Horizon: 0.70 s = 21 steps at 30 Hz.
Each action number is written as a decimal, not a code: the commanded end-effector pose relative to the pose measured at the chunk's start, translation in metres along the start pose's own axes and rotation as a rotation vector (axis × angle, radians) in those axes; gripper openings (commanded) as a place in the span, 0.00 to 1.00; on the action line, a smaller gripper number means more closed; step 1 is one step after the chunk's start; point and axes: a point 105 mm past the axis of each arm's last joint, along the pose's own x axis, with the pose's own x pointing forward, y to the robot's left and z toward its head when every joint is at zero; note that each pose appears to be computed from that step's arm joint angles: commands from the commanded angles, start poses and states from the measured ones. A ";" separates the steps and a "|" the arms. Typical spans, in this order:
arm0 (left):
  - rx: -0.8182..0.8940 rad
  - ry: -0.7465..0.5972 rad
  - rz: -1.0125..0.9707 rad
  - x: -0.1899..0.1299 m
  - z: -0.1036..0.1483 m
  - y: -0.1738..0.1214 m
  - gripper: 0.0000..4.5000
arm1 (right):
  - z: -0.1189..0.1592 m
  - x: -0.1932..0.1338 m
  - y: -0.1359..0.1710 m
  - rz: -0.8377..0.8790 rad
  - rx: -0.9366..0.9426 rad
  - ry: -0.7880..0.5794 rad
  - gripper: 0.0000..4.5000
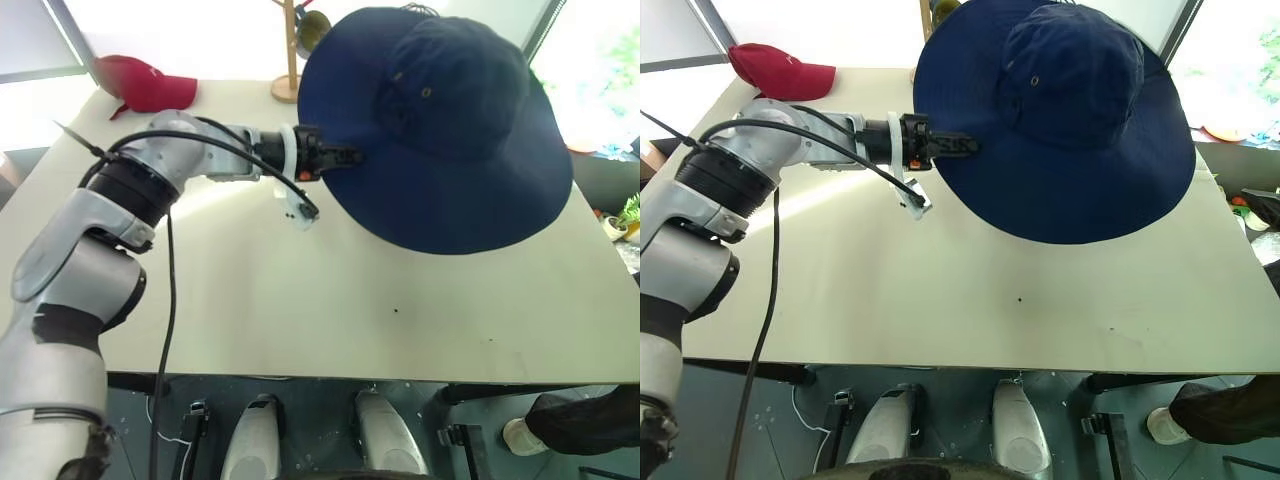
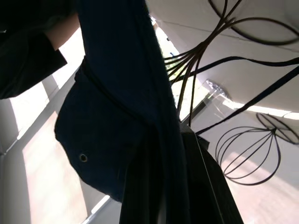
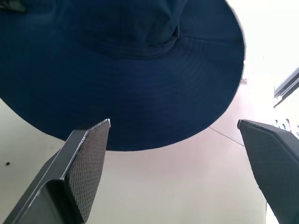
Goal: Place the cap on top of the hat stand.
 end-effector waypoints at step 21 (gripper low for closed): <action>-0.642 0.129 0.126 -0.013 -0.025 0.040 0.99 | 0.018 0.002 -0.007 0.013 -0.073 -0.028 1.00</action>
